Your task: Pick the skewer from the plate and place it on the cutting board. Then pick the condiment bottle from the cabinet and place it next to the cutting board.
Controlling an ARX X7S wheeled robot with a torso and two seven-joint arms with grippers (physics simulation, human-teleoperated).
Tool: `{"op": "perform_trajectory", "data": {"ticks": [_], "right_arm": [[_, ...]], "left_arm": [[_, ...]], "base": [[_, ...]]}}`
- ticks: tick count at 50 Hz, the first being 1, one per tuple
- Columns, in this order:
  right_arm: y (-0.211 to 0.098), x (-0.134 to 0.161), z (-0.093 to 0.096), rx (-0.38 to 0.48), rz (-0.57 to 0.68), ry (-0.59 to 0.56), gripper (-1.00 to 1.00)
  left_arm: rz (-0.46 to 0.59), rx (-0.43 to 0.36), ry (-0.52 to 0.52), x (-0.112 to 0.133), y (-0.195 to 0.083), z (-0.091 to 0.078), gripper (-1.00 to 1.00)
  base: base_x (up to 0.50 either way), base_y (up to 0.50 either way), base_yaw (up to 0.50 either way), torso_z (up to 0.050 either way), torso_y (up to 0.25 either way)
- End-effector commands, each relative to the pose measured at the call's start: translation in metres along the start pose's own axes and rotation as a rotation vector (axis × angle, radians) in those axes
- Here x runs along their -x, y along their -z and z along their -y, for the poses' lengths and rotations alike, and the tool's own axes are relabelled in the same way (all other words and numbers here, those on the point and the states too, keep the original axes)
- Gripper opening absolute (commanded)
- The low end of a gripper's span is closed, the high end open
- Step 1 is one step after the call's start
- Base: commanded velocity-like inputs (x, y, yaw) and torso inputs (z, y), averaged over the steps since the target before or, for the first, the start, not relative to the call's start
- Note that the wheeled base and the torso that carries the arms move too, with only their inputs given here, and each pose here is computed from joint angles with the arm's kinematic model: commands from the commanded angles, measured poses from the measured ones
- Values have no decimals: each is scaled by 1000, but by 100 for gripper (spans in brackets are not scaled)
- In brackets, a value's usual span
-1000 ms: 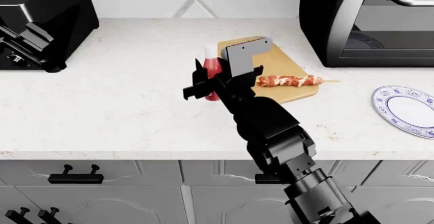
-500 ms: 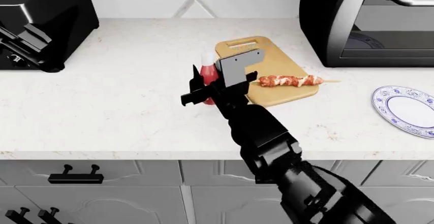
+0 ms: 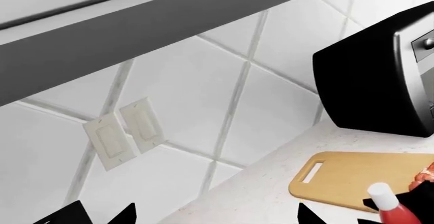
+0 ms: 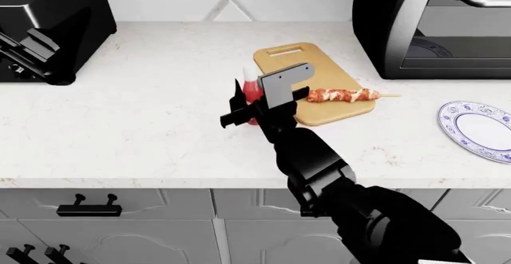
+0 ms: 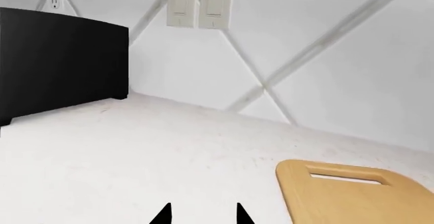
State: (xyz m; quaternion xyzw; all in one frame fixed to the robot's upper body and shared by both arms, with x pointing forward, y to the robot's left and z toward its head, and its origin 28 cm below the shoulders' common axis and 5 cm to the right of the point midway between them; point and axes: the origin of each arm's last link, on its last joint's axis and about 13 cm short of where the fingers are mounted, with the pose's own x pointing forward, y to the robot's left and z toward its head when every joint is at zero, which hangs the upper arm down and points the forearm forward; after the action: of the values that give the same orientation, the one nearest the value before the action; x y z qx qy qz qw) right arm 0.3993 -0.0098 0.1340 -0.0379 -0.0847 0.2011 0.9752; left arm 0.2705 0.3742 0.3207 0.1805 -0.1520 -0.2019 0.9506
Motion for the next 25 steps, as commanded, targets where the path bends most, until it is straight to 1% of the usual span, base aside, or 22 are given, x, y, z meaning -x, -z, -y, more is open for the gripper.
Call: {"op": "perform_trajectory", "data": {"ticks": [1, 3, 4, 25], "right_arm": [[1, 0, 1, 21, -15, 7, -100], [1, 0, 1, 21, -16, 5, -100], [1, 0, 1, 22, -16, 4, 100], [-7, -4, -1, 47, -4, 1, 100]], "left_arm": [[1, 0, 1, 0, 0, 0, 100], [2, 0, 1, 0, 0, 0, 100], [3, 0, 2, -1, 0, 0, 100], [17, 0, 4, 0, -4, 0, 100]], "base": [[0, 0, 0, 0, 0], [0, 0, 0, 0, 0], [0, 0, 0, 0, 0], [0, 0, 0, 0, 0]]}}
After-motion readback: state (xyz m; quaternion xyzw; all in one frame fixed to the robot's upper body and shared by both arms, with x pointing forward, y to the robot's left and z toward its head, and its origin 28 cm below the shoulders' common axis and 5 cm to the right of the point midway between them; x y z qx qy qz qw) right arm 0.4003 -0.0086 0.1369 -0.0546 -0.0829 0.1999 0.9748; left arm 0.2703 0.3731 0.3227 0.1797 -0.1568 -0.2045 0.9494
